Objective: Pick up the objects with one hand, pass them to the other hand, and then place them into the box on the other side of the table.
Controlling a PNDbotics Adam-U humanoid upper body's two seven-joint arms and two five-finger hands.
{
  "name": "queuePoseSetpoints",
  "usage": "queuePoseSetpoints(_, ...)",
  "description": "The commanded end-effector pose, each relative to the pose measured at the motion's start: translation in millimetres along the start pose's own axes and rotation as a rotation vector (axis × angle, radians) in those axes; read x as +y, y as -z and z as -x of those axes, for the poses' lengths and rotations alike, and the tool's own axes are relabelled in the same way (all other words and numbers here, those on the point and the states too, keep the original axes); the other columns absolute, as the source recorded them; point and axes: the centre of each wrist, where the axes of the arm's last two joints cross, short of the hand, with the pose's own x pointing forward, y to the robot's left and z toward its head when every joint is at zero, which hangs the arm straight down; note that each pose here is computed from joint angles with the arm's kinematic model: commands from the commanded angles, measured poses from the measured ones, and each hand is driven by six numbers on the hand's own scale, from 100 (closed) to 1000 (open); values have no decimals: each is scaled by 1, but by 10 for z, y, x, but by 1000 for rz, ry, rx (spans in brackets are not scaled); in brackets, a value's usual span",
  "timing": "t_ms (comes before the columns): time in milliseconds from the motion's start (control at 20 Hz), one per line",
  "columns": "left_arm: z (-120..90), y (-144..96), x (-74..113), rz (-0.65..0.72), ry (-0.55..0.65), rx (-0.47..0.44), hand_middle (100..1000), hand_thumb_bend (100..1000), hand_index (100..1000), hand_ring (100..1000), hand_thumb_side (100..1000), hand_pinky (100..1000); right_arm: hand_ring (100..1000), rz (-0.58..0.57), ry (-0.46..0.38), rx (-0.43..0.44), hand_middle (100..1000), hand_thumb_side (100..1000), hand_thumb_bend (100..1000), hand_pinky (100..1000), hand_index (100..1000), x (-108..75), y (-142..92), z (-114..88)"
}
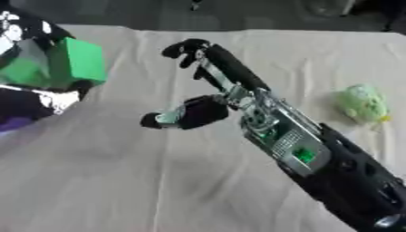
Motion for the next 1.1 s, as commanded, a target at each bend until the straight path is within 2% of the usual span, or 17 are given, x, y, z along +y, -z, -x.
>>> queuePoseSetpoints(50, 240, -24, 144, -74, 68, 104, 404, 184, 424, 509, 100, 814, 742, 45, -22, -4, 762, 405, 713, 606, 797, -112, -17, -17)
queuePoseSetpoints(350, 687, 13, 129, -149, 119, 274, 405, 195, 427, 510, 100, 816, 730, 80, -3, 11, 750, 390, 696, 600, 781, -119, -24, -4)
queuePoseSetpoints(900, 1214, 20, 135, -220, 141, 470, 404, 191, 427, 508, 100, 819, 724, 113, 8, 19, 746, 387, 697, 594, 775, -129, -40, 24)
queuePoseSetpoints(1100, 1403, 28, 70, -226, 133, 542, 410, 191, 437, 509, 100, 822, 723, 119, 13, 23, 746, 386, 697, 593, 774, -129, -44, 31)
